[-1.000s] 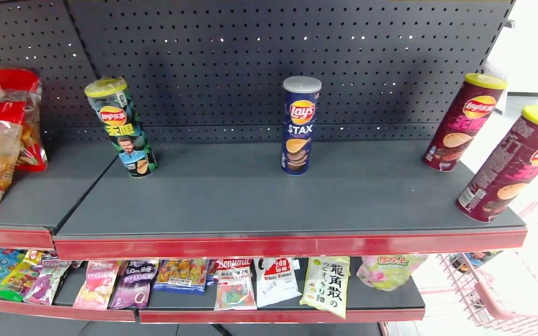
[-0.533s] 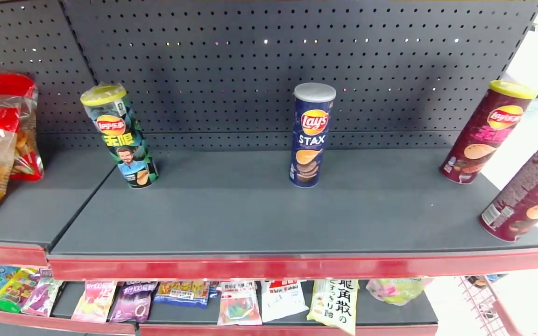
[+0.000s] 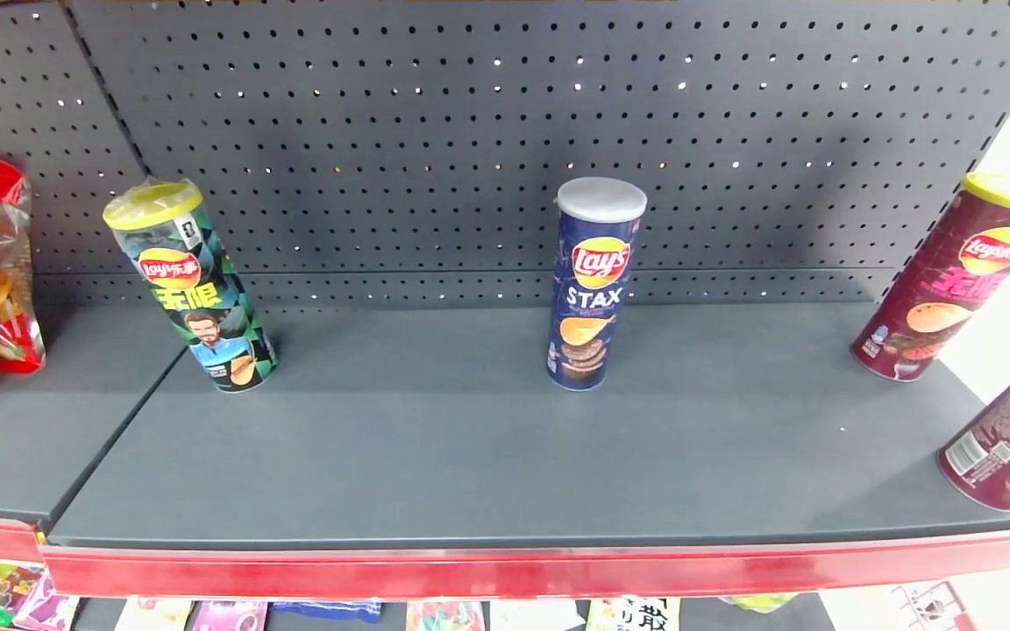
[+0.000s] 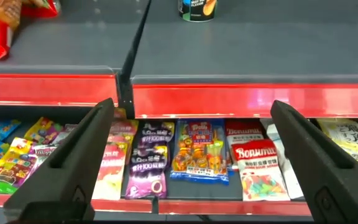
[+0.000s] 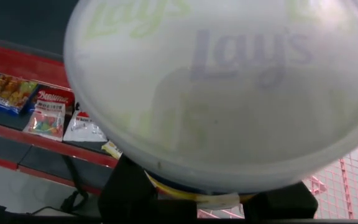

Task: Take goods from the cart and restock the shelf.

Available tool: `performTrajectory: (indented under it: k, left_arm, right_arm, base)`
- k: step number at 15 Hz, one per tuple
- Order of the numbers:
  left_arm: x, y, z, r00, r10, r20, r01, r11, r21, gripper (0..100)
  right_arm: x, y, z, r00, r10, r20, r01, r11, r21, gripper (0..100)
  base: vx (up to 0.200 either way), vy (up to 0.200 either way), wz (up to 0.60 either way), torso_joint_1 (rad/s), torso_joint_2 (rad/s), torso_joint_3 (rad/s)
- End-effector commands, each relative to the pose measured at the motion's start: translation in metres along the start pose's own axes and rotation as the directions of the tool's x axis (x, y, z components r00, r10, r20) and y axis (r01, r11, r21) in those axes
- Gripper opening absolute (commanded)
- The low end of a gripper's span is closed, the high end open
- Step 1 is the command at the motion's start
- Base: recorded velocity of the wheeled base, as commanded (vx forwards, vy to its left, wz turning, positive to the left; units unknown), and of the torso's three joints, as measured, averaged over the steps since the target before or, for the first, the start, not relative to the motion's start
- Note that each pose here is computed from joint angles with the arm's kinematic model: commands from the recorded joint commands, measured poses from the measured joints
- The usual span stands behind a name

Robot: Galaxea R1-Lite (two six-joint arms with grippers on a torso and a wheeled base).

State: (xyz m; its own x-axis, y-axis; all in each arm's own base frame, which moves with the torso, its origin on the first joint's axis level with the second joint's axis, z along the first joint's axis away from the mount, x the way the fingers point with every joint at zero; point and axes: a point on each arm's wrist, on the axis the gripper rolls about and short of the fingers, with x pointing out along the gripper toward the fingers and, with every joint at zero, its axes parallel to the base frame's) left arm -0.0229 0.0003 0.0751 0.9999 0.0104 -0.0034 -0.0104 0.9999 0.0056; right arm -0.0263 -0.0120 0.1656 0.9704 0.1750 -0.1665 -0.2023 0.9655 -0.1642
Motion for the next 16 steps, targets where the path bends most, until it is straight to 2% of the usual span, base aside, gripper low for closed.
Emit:
performTrajectory:
  k: [1, 6, 7, 8, 9, 11, 13, 14, 15, 16]
  left_arm:
    - [0.0, 0.0, 0.0, 1.0, 0.0, 0.0, 0.0, 1.0, -0.001, 100]
    - [0.0, 0.0, 0.0, 1.0, -0.004, -0.004, 0.004, 1.0, 0.001, 100]
    - [0.003, 0.0, 0.001, 0.998, -0.049, -0.044, 0.049, 0.999, 0.007, 100]
    - [0.003, -0.001, 0.002, 0.995, -0.087, -0.041, 0.088, 0.996, 0.014, 100]
    - [0.003, -0.002, 0.002, 0.992, -0.119, -0.039, 0.121, 0.992, 0.037, 100]
    - [0.003, -0.002, 0.002, 0.992, -0.119, -0.036, 0.121, 0.992, 0.039, 100]
    - [0.003, -0.002, 0.002, 0.992, -0.122, -0.034, 0.124, 0.991, 0.043, 100]
    - [0.015, -0.002, 0.073, 0.992, -0.125, -0.017, 0.125, 0.992, -0.024, 100]
    - [0.049, -0.003, 0.133, 0.992, -0.122, -0.043, 0.115, 0.983, -0.141, 100]
    - [0.079, -0.005, 0.175, 0.988, -0.157, 0.001, 0.154, 0.97, -0.188, 100]
  right_arm:
    - [0.001, 0.0, -0.001, 1.0, 0.003, -0.004, -0.003, 1.0, -0.001, 0]
    - [-0.002, -0.001, 0.01, 0.992, 0.121, 0.041, -0.121, 0.993, -0.014, 0]
    - [0.0, -0.001, 0.018, 0.988, 0.148, 0.042, -0.148, 0.989, -0.017, 0]
    - [0.003, -0.001, 0.025, 0.985, 0.165, 0.056, -0.164, 0.986, -0.017, 0]
    - [0.011, -0.001, 0.041, 0.977, 0.203, 0.063, -0.202, 0.979, -0.019, 0]
    - [0.026, 0.001, 0.052, 0.975, 0.223, 0.009, -0.223, 0.975, -0.007, 0]
    - [0.031, 0.002, 0.053, 0.974, 0.227, 0.002, -0.227, 0.974, -0.007, 0]
    - [0.035, 0.002, 0.053, 0.973, 0.229, -0.015, -0.229, 0.973, -0.001, 0]
    - [0.036, 0.002, 0.054, 0.973, 0.231, -0.016, -0.23, 0.973, 0.017, 0]
    - [0.037, 0.003, 0.053, 0.97, 0.242, -0.023, -0.241, 0.97, 0.027, 0]
  base:
    - [0.0, 0.0, 0.0, 0.0, 0.0, 0.0]
    - [0.0, 0.0, 0.0, 0.0, 0.0, 0.0]
    - [0.0, 0.0, 0.0, 0.0, 0.0, 0.0]
    - [0.0, 0.0, 0.0, 0.0, 0.0, 0.0]
    - [0.0, 0.0, 0.0, 0.0, 0.0, 0.0]
    - [0.0, 0.0, 0.0, 0.0, 0.0, 0.0]
    - [0.0, 0.0, 0.0, 0.0, 0.0, 0.0]
    - [0.0, 0.0, 0.0, 0.0, 0.0, 0.0]
    - [0.0, 0.0, 0.0, 0.0, 0.0, 0.0]
    - [0.0, 0.0, 0.0, 0.0, 0.0, 0.0]
